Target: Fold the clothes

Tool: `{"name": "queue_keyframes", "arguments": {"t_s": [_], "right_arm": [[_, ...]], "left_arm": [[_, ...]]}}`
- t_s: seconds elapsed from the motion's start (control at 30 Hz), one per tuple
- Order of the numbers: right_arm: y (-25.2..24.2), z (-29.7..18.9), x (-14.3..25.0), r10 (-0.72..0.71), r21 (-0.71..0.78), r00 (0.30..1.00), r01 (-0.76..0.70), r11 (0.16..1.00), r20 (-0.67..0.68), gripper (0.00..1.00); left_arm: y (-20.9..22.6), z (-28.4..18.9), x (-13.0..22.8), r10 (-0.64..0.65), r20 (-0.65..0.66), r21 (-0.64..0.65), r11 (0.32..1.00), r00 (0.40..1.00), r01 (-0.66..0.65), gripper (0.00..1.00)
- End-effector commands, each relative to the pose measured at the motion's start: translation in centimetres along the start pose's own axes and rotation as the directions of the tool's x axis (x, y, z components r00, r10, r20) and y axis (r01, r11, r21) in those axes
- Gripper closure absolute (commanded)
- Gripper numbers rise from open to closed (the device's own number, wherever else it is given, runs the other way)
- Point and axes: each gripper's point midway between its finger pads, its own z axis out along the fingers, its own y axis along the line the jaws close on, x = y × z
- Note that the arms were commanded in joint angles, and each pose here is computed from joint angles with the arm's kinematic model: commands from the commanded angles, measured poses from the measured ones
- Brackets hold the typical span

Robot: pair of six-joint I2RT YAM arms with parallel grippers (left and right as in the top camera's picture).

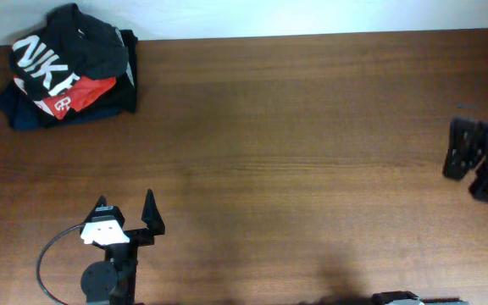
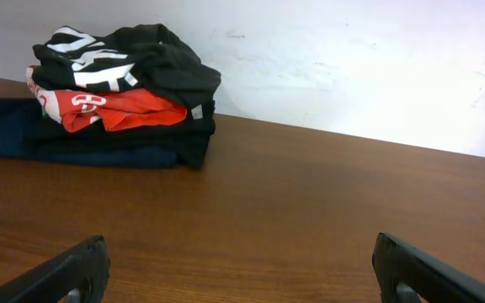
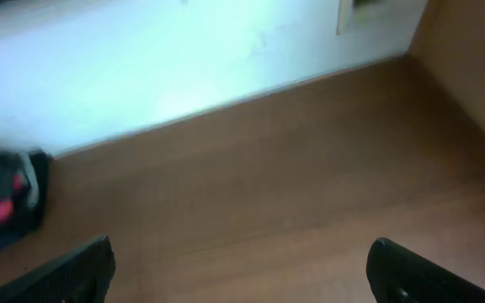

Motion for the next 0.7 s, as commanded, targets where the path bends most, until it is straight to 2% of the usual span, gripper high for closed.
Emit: {"name": "queue_keyframes", "arguments": {"t_s": [0.0, 0.2, 0.27, 0.3, 0.37, 0.6, 0.63, 0.67], "right_arm": [[-0.4, -1.8, 0.8, 0.007, -0.022, 0.997, -0.005, 1.000, 0.074, 0.01], [0.5, -1.9, 4.1, -0.029, -0.165, 0.969, 0.071, 0.984, 0.247, 0.01], [1.8, -1.2, 5.7, -0.122, -0.235, 0.943, 0.200, 0.951, 0.309, 0.01], [2.6, -0.3, 7.2, -0.179, -0.271, 0.922, 0.280, 0.921, 0.343, 0.01], [2.6, 2.1, 10.2, -0.212, -0.286, 0.902, 0.331, 0.899, 0.375, 0.01], [2.4, 10.8, 18.4, -0.185, -0.332, 0.866, 0.364, 0.870, 0.464, 0.01], [2.1, 13.2, 20.2, -0.149, -0.343, 0.860, 0.346, 0.873, 0.488, 0.01], [2.1, 13.7, 20.5, -0.128, -0.351, 0.859, 0.333, 0.875, 0.495, 0.01]], "left_arm": [[0.4, 0.0, 0.2, 0.003, 0.002, -0.019, 1.000, 1.000, -0.003, 0.01], [0.4, 0.0, 0.2, 0.003, 0.002, -0.019, 1.000, 1.000, -0.003, 0.01], [0.4, 0.0, 0.2, 0.003, 0.002, -0.019, 1.000, 1.000, -0.003, 0.01], [0.4, 0.0, 0.2, 0.003, 0.002, -0.019, 1.000, 1.000, -0.003, 0.01], [0.4, 0.0, 0.2, 0.003, 0.002, -0.019, 1.000, 1.000, -0.003, 0.01], [0.4, 0.0, 0.2, 0.003, 0.002, -0.019, 1.000, 1.000, -0.003, 0.01], [0.4, 0.0, 0.2, 0.003, 0.002, -0.019, 1.000, 1.000, -0.003, 0.01], [0.4, 0.0, 0.2, 0.003, 0.002, -0.019, 1.000, 1.000, -0.003, 0.01]]}}
